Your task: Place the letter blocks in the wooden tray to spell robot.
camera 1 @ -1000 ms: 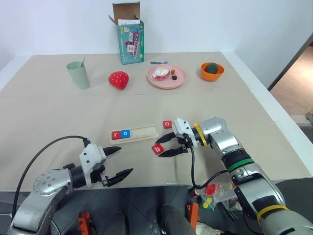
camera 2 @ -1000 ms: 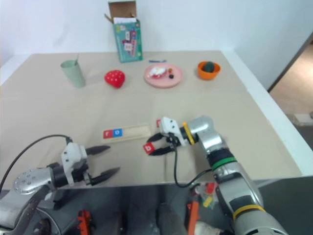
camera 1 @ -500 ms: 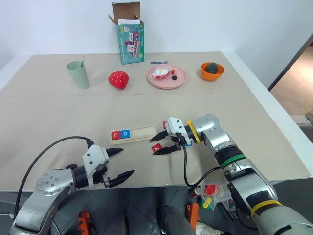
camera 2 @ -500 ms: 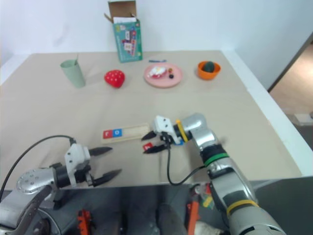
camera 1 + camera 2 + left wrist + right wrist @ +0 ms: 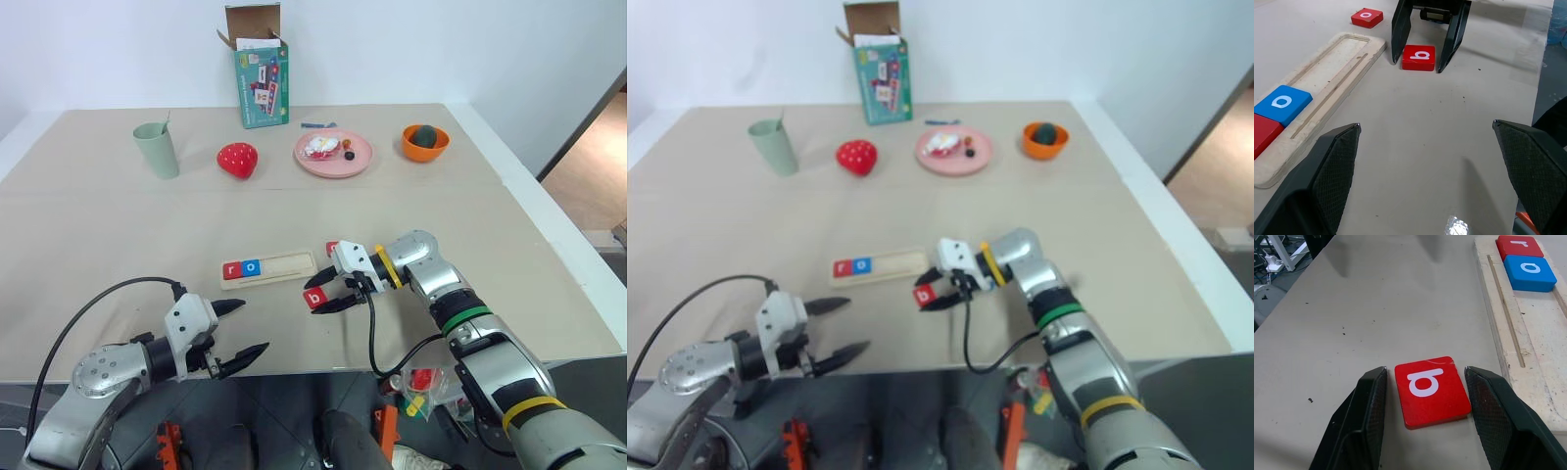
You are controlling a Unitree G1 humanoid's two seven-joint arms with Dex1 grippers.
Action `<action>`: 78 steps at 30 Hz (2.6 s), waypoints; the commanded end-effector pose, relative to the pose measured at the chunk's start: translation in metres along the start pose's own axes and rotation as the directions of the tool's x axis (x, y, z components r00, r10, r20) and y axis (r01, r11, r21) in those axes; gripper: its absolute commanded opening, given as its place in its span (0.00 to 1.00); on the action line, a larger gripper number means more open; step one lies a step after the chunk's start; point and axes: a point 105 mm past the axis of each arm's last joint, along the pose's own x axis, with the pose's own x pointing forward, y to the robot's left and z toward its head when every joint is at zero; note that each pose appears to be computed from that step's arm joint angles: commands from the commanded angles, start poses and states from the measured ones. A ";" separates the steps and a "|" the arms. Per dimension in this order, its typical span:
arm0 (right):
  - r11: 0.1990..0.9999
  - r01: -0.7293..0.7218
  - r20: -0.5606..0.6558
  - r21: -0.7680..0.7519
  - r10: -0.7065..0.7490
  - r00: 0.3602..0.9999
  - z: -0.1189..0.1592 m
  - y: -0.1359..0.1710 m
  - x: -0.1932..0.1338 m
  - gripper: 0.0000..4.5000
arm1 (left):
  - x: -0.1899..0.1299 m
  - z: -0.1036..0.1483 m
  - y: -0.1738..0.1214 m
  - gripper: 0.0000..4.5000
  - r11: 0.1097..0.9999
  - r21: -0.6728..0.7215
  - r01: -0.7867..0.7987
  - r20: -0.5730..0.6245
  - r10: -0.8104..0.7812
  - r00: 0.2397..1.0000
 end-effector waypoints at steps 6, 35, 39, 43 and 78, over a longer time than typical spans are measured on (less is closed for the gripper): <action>0.998 0.066 0.017 -0.022 -0.066 0.998 0.004 0.005 -0.006 0.10 | 0.002 0.004 0.001 1.00 0.999 0.033 0.016 0.014 -0.016 1.000; 0.993 0.065 -0.067 -0.094 -0.072 0.995 0.007 -0.018 -0.011 1.00 | 0.002 -0.006 -0.001 1.00 0.999 0.030 0.031 -0.012 -0.030 0.999; 0.994 0.035 -0.075 -0.102 -0.042 0.996 0.005 -0.017 -0.010 0.94 | 0.001 -0.007 -0.002 1.00 0.999 0.029 0.028 -0.014 -0.027 1.000; 0.994 0.012 -0.067 -0.113 -0.019 0.998 0.005 -0.014 -0.008 0.94 | 0.000 -0.009 -0.002 1.00 0.999 0.028 0.023 -0.018 -0.023 1.000; 0.994 -0.067 -0.091 -0.082 0.060 0.994 -0.008 0.007 -0.002 0.94 | 0.001 -0.012 -0.004 1.00 0.999 0.038 0.037 -0.032 -0.036 0.999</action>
